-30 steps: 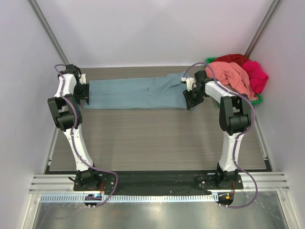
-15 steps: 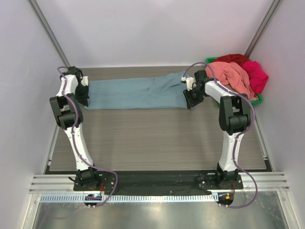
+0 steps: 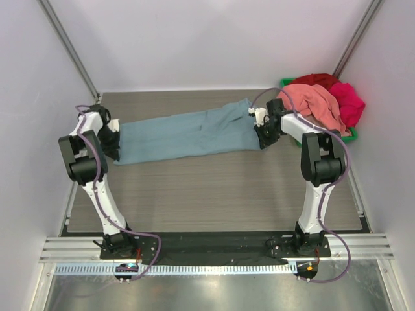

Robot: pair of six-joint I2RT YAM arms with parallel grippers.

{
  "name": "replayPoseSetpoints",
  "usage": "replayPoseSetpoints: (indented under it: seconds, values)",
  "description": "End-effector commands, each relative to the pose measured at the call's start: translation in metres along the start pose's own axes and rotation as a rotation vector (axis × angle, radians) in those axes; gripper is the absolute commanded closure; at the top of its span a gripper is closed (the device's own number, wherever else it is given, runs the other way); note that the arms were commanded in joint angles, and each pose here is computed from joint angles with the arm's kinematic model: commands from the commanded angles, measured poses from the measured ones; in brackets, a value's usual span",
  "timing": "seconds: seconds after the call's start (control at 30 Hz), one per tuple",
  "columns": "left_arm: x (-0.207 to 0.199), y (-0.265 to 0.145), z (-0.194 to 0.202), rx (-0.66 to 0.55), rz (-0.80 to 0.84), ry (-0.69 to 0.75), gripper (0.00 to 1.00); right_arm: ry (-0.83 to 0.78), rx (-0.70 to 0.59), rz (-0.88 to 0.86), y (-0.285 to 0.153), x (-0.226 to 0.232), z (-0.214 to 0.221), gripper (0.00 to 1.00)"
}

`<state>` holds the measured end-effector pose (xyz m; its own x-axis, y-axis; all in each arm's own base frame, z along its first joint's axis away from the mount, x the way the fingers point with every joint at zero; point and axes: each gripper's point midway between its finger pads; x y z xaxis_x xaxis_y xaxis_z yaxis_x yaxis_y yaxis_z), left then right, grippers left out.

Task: Fold and stack the t-shirts
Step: Fold the tshirt

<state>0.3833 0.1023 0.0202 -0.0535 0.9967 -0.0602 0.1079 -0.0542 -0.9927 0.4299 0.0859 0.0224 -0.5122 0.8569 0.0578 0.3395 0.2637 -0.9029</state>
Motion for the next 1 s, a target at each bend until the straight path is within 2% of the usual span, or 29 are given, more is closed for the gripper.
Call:
replayPoseSetpoints:
  seconds: [0.0,0.27,0.43,0.53,0.63,0.7,0.73,0.77,0.8,0.87,0.97]
  values:
    - [-0.002,-0.021,0.029,0.016,0.013,0.034,1.00,-0.004,0.060,-0.006,-0.016,0.007,0.027,0.98]
    - [-0.016,-0.032,0.093,0.058,0.017,0.066,1.00,-0.021,0.067,-0.011,-0.039,0.020,0.052,0.99]
    - [-0.027,-0.045,0.137,0.068,0.017,0.073,1.00,-0.029,0.062,-0.015,-0.050,0.025,0.054,0.99]
    - [-0.030,-0.054,0.150,0.050,0.007,0.077,1.00,-0.045,0.059,-0.003,-0.062,0.025,0.054,0.98]
    - [-0.027,-0.062,0.160,0.056,-0.011,0.069,0.88,-0.110,-0.014,0.049,-0.090,0.017,0.027,0.85]
    - [-0.025,-0.076,0.159,0.023,-0.031,0.070,0.71,-0.161,-0.108,0.092,-0.114,0.012,-0.009,0.77]
    - [-0.023,-0.081,0.159,0.015,-0.048,0.074,0.58,-0.171,-0.137,0.097,-0.120,0.011,-0.021,0.73]
    - [-0.022,-0.088,0.157,-0.010,-0.060,0.077,0.53,-0.197,-0.195,0.115,-0.135,0.009,-0.046,0.67]
    - [-0.022,-0.094,0.154,-0.027,-0.065,0.085,0.46,-0.214,-0.198,0.101,-0.132,0.013,-0.055,0.65]
    - [-0.023,-0.103,0.143,-0.071,-0.061,0.092,0.43,-0.233,-0.259,0.081,-0.141,0.021,-0.085,0.62]
    - [-0.036,-0.102,0.128,-0.089,0.027,0.091,0.44,-0.269,-0.286,0.050,-0.129,0.037,-0.116,0.60]
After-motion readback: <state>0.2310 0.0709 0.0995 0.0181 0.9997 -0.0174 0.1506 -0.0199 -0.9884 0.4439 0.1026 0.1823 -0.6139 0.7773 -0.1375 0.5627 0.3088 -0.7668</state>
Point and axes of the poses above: each gripper's point midway between its finger pads, its own y axis out along the fingers, its own x axis along the line the jaws close on, z = x × y, and after that the axes turned 2 degrees about y, right-handed
